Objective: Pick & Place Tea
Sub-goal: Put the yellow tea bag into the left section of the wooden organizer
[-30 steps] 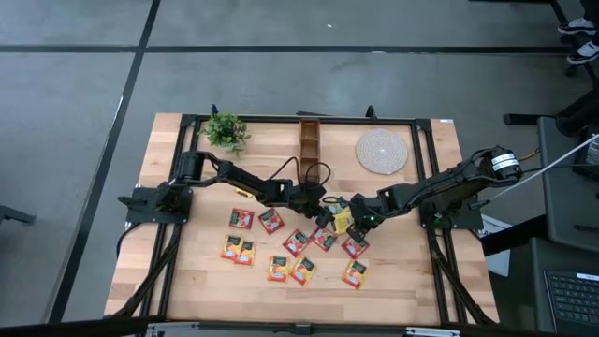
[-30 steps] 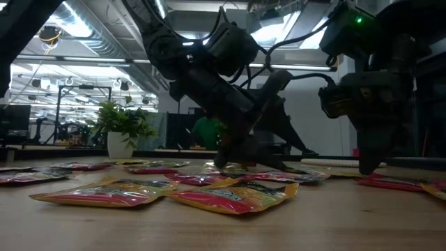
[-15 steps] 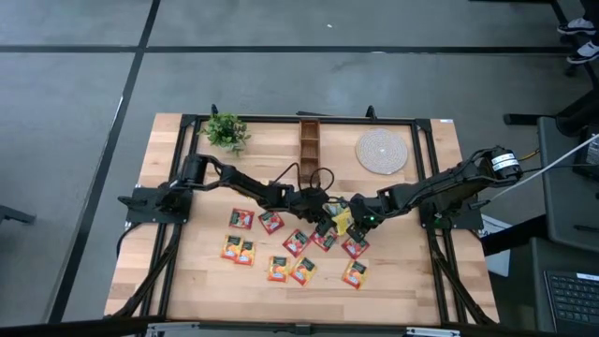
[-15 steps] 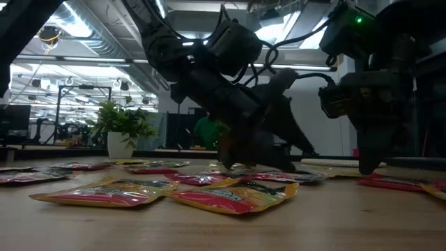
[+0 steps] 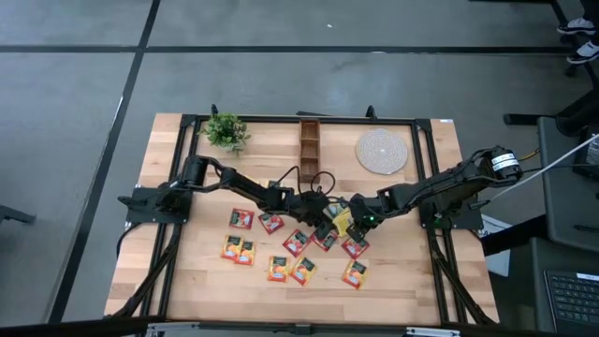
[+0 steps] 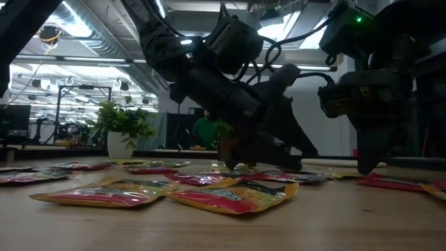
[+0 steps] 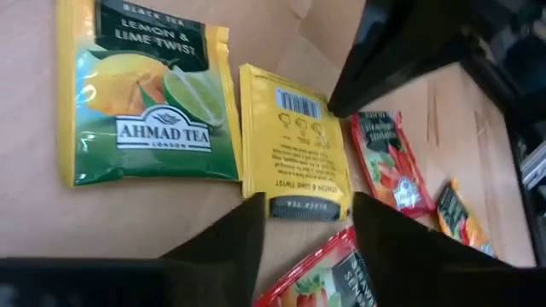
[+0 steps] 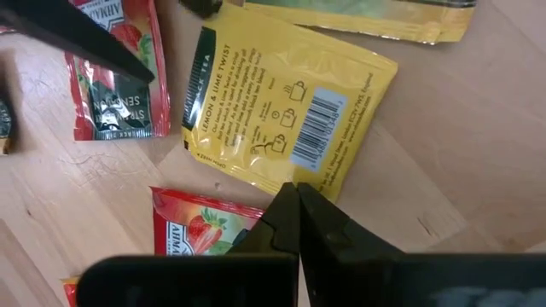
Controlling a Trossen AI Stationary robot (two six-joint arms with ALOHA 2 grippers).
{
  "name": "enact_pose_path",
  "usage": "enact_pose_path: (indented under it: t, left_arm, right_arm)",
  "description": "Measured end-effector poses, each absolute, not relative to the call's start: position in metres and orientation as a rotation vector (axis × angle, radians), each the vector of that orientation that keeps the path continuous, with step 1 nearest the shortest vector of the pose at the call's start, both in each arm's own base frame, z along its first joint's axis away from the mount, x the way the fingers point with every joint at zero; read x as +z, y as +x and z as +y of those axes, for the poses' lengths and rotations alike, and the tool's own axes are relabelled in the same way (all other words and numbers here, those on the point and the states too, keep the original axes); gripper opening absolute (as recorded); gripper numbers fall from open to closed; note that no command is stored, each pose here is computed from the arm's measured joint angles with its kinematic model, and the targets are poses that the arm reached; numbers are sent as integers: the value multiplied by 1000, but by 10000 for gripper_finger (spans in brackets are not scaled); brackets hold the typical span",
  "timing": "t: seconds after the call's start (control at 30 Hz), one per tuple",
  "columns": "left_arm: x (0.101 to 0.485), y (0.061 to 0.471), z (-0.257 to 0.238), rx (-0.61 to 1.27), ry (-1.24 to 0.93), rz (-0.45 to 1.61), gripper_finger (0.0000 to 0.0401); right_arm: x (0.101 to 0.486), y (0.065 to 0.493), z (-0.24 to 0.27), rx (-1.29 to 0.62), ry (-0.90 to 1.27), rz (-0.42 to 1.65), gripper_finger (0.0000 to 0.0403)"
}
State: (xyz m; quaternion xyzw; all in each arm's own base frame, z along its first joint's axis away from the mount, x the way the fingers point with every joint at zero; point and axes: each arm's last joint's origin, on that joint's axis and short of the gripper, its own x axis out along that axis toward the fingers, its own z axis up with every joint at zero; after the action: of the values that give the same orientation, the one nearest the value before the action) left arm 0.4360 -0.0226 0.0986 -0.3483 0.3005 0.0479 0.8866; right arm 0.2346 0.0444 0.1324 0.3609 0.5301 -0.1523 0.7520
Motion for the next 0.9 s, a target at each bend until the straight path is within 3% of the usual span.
enact_pose_path:
  t: [0.13, 0.2, 0.63, 0.9]
  left_arm:
    - [98, 436, -23, 89, -702, 630, 43]
    - [98, 436, -22, 85, -691, 630, 13]
    - [105, 433, -14, 60, -665, 645, 2]
    - [143, 431, -17, -52, -386, 560, 3]
  right_arm:
    - [132, 235, 44, -334, 788, 1157, 0]
    - [132, 235, 44, -335, 789, 1157, 0]
    - [132, 235, 44, -341, 789, 1154, 0]
    - [133, 235, 45, -319, 770, 1157, 0]
